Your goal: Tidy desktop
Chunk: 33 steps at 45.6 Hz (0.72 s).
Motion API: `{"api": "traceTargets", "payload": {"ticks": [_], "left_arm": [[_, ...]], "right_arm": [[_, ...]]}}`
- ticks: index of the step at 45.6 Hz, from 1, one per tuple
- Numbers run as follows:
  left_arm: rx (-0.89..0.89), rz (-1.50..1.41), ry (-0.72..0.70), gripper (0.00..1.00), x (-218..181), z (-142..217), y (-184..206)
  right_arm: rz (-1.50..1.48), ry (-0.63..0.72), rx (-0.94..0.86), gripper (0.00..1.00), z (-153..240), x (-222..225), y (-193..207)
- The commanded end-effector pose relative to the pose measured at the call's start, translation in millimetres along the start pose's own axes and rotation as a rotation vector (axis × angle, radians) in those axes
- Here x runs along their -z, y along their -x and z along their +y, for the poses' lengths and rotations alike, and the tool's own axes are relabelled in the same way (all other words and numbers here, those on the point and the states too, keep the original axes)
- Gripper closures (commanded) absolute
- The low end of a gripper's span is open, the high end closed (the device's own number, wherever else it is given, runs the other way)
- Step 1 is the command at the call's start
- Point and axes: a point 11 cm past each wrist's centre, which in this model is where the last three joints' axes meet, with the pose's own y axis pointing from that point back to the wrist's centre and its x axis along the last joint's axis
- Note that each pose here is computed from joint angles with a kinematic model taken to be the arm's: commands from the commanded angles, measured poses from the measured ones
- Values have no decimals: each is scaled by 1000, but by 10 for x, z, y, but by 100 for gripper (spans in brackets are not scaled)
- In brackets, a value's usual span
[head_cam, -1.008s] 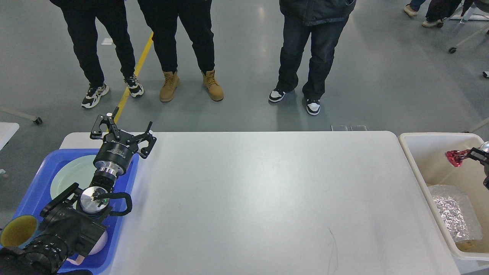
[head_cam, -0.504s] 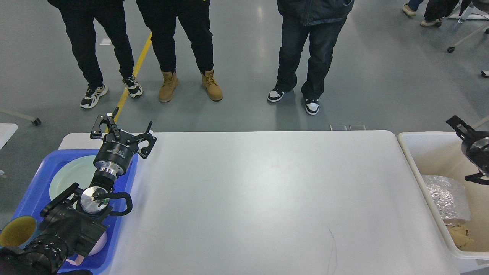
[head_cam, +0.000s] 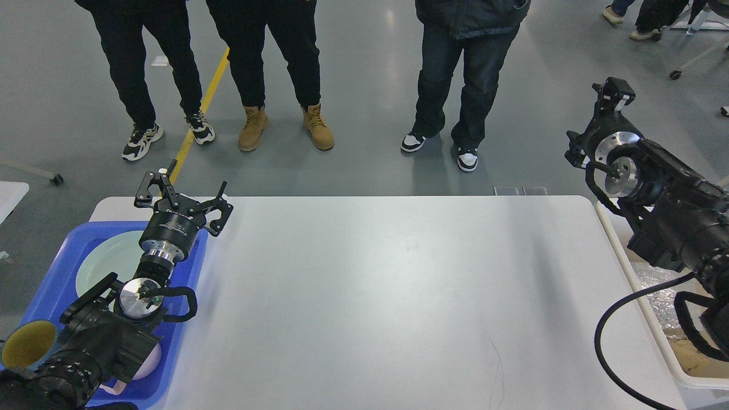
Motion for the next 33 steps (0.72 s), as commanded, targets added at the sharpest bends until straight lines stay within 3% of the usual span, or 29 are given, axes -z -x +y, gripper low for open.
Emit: {"api": "traceTargets", "payload": {"ticks": [1,6,21,33], "left_arm": [[1,0,0,4,0,-1,2],[1,0,0,4,0,-1,2],[1,0,0,4,0,-1,2],[1,0,-2,4,2,-1,2]], "right_arm": [[-152,-235,65,0,71,82,334],[-190,-309,96,0,142,5,488],[-236,-214,122,0,284,-601,589],[-250,-207,121,0,305,-654,574]]}}
